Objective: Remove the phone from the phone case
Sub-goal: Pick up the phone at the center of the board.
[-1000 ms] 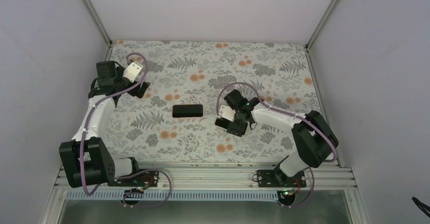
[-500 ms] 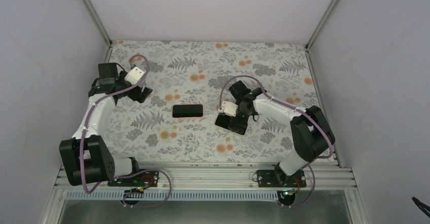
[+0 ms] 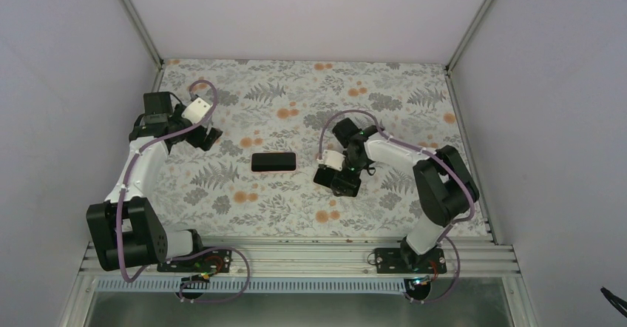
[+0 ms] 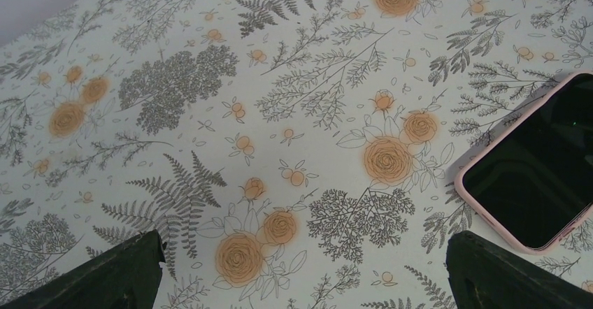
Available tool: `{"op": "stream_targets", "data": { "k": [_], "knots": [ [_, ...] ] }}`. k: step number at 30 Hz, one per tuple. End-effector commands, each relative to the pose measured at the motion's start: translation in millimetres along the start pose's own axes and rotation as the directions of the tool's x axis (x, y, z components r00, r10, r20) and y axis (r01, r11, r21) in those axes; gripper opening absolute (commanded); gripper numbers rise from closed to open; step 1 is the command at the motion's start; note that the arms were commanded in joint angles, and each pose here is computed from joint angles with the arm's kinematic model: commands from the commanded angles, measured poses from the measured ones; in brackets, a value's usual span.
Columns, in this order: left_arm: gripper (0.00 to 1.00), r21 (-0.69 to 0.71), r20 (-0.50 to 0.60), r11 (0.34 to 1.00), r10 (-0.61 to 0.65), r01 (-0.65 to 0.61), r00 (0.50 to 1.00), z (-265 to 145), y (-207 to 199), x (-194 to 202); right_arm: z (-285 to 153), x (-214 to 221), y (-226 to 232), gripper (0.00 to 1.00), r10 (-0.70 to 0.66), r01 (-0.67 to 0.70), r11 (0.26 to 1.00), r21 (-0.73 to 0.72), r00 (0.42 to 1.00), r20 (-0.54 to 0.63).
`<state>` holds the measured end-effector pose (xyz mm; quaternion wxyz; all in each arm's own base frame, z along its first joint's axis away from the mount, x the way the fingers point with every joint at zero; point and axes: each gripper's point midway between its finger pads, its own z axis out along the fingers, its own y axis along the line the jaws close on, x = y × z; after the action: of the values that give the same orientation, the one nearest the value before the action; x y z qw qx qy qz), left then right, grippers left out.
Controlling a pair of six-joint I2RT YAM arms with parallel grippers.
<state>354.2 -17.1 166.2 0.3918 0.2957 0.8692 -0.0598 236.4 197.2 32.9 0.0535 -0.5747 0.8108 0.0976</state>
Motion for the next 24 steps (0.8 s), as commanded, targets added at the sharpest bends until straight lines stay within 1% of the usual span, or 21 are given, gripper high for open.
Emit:
{"op": "stream_targets", "data": {
  "k": [1,5,11,14,16,20,24],
  "knots": [
    [1.0,0.0,0.013,1.0,0.022,-0.022,1.0,1,0,-3,3,3,-4,1.0,0.025,-0.025,1.0,-0.018,1.0,0.018],
    [1.0,-0.001,0.013,1.0,0.018,-0.018,1.0,3,0,-2,8,10,-3,1.0,0.023,-0.023,0.999,-0.029,1.0,-0.002],
    [1.0,0.008,0.009,1.0,0.016,-0.016,1.0,5,0,-1,19,24,13,1.0,0.025,-0.03,0.994,-0.106,0.999,-0.048],
    [1.0,0.015,0.007,1.0,0.018,-0.018,1.0,6,-1,-2,21,28,17,1.0,0.026,-0.032,0.993,-0.113,0.998,-0.055],
    [1.0,0.023,0.004,1.0,0.016,-0.016,1.0,6,-3,-5,24,33,14,1.0,0.03,-0.037,0.996,-0.084,0.997,-0.076],
    [1.0,0.015,-0.007,0.999,0.043,-0.042,0.999,5,-17,-17,38,48,4,1.0,0.035,-0.031,0.999,0.027,0.988,-0.151],
    [1.0,0.019,-0.02,0.997,0.072,-0.071,0.997,8,-29,-27,51,65,-5,0.98,0.06,-0.042,0.995,0.087,0.972,-0.225]
  ]
}}
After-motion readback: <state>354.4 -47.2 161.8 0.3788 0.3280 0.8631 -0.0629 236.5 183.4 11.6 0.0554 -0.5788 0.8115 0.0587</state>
